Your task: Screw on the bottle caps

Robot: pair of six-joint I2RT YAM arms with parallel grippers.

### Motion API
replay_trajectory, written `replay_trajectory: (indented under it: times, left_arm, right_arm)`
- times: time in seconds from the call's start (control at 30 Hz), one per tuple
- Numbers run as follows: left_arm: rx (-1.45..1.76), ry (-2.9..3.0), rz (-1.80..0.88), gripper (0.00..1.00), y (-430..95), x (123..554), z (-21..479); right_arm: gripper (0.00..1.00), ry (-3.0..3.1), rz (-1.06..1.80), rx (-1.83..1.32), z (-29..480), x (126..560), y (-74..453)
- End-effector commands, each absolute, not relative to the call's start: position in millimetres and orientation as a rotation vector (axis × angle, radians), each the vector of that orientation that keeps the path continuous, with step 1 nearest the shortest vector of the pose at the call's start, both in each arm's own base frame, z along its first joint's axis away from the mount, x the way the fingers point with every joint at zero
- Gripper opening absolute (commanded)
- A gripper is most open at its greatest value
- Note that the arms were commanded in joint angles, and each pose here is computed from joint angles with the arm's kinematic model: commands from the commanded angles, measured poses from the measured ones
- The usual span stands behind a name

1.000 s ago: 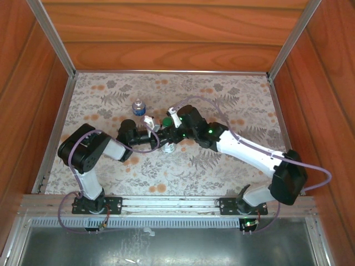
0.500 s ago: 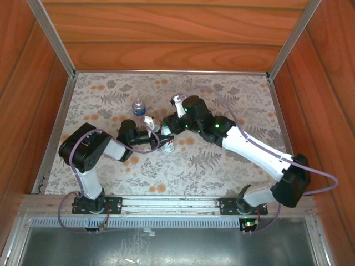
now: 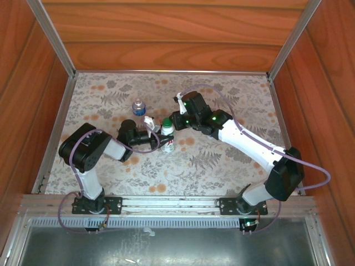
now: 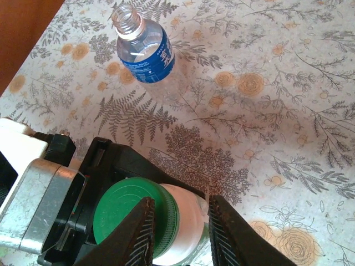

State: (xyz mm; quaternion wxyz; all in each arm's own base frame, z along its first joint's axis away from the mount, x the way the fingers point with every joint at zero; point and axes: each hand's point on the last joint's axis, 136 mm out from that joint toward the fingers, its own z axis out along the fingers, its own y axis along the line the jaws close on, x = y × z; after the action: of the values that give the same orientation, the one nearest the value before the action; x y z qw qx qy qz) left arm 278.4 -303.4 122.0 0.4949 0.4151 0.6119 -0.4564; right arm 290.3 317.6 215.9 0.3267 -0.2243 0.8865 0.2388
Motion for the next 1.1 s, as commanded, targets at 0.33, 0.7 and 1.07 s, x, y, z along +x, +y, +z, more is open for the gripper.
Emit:
replay_trajectory:
  times: [0.33, 0.7, 1.07]
  left_arm:
    - [1.014, 1.464, -1.092, 0.54, -303.0, 281.9, 123.0]
    - [1.014, 1.472, -1.101, 0.54, -304.5, 283.4, 120.2]
    - [1.012, 1.481, -1.103, 0.54, -304.3, 282.9, 117.8]
  right_arm:
    - [0.61, 2.337, 0.581, -0.683, 228.3, 284.2, 319.0]
    - [0.61, 2.409, 0.402, -0.728, 219.9, 284.3, 336.8]
    - [0.53, 2.419, 0.432, -0.756, 218.4, 276.8, 341.8]
